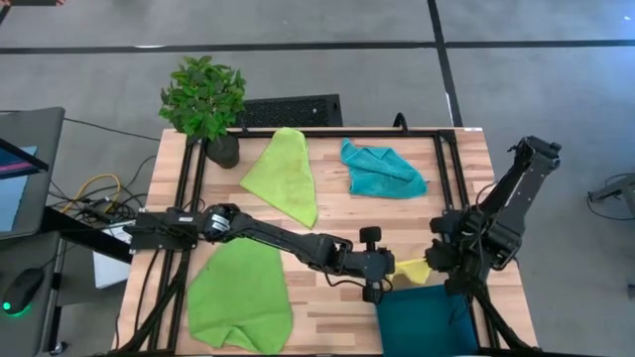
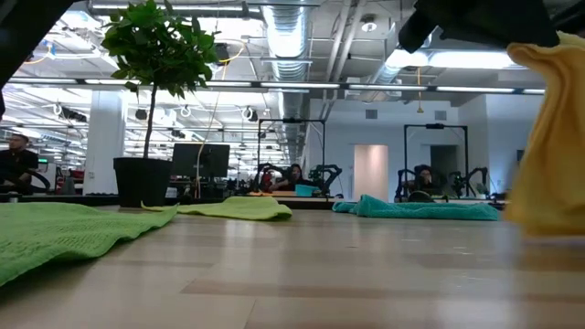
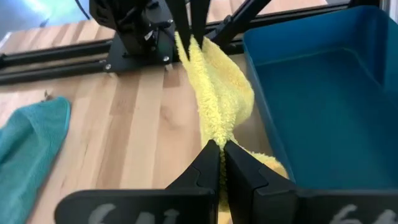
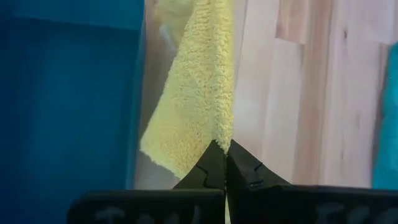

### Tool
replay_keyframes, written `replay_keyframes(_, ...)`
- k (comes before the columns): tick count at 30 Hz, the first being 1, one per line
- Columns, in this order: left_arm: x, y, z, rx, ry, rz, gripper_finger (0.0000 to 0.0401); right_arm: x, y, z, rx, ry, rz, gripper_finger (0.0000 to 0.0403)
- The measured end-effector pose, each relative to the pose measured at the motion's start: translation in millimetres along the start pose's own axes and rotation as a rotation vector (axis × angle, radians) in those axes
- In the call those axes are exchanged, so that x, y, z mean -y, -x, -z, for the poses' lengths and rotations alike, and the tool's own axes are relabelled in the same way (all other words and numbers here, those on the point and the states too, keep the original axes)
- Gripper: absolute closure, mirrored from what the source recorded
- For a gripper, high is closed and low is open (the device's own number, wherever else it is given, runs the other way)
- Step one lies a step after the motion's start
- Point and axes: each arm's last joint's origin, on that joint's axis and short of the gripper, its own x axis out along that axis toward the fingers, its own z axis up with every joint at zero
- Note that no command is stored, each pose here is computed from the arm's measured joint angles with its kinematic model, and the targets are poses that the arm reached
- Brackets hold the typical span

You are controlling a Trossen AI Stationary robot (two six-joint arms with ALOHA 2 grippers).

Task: Fold microfiber towels
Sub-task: Put the folded yellow towel into the bin

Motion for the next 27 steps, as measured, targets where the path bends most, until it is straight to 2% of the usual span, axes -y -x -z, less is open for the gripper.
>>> replay_keyframes(10,17,-16,12,-0.006,0.016,0.049,0.0401,-7,-5,4,-0.012,-0.045,-0.068,0.0392)
replay_keyframes(15,23,-14,10,0.017,-0.003,0.048,0.0401,-14,-3,7,0.007,-0.045,-0.104,0.0392)
replay_keyframes(20,24,-10,4,0.029,-0.004,0.119,0.0401,-22,0,8,0.029,-0.074,-0.163,0.0392)
replay_keyframes(27,34,-7,4,0.041,-0.003,0.164,0.0401,-34,6,9,0.072,-0.082,-0.247,0.0392)
